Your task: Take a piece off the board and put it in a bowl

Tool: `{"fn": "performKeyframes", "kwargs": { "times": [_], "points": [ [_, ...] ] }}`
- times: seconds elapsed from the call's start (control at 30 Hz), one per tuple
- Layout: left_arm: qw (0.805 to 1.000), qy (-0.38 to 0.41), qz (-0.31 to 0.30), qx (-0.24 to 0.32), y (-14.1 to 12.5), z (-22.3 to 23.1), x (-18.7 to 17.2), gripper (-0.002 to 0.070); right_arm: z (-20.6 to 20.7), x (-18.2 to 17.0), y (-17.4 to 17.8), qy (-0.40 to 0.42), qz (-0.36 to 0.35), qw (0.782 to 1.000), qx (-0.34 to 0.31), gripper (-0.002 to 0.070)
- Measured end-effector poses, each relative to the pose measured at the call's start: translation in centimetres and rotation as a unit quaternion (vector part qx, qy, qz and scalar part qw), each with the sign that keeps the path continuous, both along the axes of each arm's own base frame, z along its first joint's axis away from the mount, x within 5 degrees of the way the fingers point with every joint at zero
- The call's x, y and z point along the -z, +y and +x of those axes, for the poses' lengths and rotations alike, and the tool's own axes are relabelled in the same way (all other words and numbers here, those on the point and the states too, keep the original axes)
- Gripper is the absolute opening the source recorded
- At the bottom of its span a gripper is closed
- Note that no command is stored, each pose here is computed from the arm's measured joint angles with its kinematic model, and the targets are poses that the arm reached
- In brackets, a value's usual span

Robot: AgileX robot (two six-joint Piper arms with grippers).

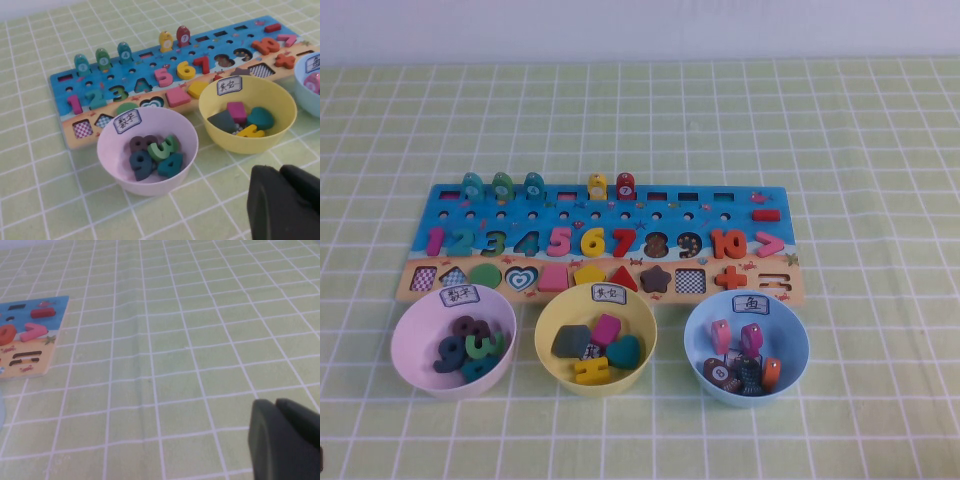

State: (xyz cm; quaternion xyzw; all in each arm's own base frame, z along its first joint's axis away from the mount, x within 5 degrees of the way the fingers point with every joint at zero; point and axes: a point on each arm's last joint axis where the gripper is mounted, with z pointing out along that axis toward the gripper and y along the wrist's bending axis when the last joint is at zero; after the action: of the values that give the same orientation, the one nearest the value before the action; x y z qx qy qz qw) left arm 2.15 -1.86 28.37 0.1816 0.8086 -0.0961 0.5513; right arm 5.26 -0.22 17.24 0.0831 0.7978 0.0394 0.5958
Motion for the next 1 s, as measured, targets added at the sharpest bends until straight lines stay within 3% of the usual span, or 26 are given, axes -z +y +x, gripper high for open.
{"fn": "performKeyframes", "kwargs": {
  "times": [0.33,0.7,1.0],
  "points": [
    [0.999,-0.029,0.017,-0.019,0.3,0.9,0.9,0.0000,0.0,0.0,0.0,0.000,0.000,1.000,0.000,-0.0017],
    [0.977,-0.204,0.008,-0.062,0.3,4.1,7.8,-0.0001,0.0,0.0,0.0,0.000,0.000,1.000,0.000,-0.0017],
    [0.988,-0.132,0.024,-0.077,0.7,3.3,9.8,-0.0001,0.0,0.0,0.0,0.000,0.000,1.000,0.000,-0.0017]
  ]
}}
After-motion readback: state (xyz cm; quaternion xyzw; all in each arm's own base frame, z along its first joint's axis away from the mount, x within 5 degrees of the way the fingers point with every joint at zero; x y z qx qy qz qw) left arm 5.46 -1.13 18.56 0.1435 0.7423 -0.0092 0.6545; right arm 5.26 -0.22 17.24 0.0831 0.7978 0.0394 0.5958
